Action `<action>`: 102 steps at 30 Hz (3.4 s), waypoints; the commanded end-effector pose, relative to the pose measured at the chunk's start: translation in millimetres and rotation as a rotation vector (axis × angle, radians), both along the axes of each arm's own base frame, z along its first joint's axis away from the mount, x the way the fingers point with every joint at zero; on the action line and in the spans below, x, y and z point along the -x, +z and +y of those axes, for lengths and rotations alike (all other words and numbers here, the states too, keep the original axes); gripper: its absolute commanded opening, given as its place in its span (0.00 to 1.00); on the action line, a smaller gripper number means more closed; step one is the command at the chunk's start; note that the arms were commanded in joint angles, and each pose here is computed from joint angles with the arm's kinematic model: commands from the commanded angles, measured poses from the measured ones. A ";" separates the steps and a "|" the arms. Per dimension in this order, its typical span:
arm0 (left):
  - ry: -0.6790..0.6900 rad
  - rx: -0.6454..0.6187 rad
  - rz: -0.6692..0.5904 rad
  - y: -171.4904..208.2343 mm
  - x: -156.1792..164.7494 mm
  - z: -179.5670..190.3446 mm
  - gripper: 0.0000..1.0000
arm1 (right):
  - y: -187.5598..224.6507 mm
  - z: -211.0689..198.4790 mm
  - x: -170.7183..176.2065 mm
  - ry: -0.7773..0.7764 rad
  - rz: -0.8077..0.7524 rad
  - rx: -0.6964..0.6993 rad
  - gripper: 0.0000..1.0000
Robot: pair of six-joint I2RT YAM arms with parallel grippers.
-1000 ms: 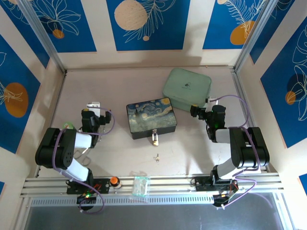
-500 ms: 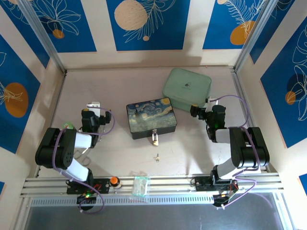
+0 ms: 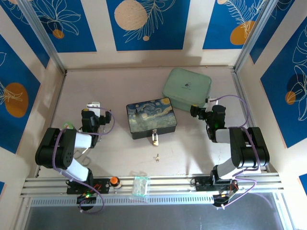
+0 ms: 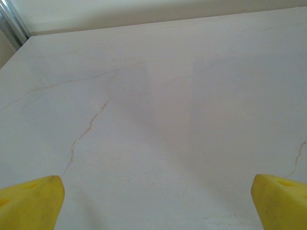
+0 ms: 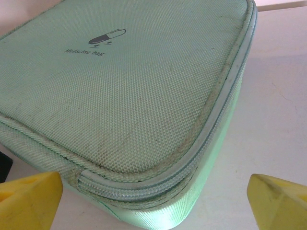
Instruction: Unlock the padlock with the key
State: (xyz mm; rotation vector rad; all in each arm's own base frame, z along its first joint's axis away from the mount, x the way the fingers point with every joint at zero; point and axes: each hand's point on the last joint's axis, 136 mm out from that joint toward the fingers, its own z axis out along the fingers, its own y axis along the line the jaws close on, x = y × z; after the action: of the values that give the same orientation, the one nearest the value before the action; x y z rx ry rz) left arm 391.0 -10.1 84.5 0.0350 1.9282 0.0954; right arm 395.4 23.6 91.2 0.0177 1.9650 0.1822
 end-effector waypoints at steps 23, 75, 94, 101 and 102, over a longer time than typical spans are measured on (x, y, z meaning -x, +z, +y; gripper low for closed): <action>0.306 0.310 -0.063 132.4 44.6 33.9 0.99 | 108.1 -9.3 67.7 -0.188 0.018 -0.186 0.99; -0.512 0.642 0.545 79.1 180.7 -226.6 0.99 | -38.4 248.8 265.6 0.462 0.780 0.002 0.54; -0.525 0.748 0.559 72.5 181.6 -238.1 1.00 | -63.3 251.3 269.4 0.369 0.776 0.131 0.41; -0.511 0.740 0.558 72.8 178.4 -237.8 0.99 | -72.2 257.1 269.0 0.384 0.779 0.164 0.35; -0.500 0.730 0.565 70.2 178.5 -236.0 1.00 | -73.8 257.5 269.0 0.383 0.782 0.172 0.35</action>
State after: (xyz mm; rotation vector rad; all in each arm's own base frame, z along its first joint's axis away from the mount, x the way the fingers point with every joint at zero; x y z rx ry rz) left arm 214.1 -243.6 152.9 0.0514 2.3332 -1.0412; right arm 122.9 278.2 17.7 -0.4577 2.7590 0.3211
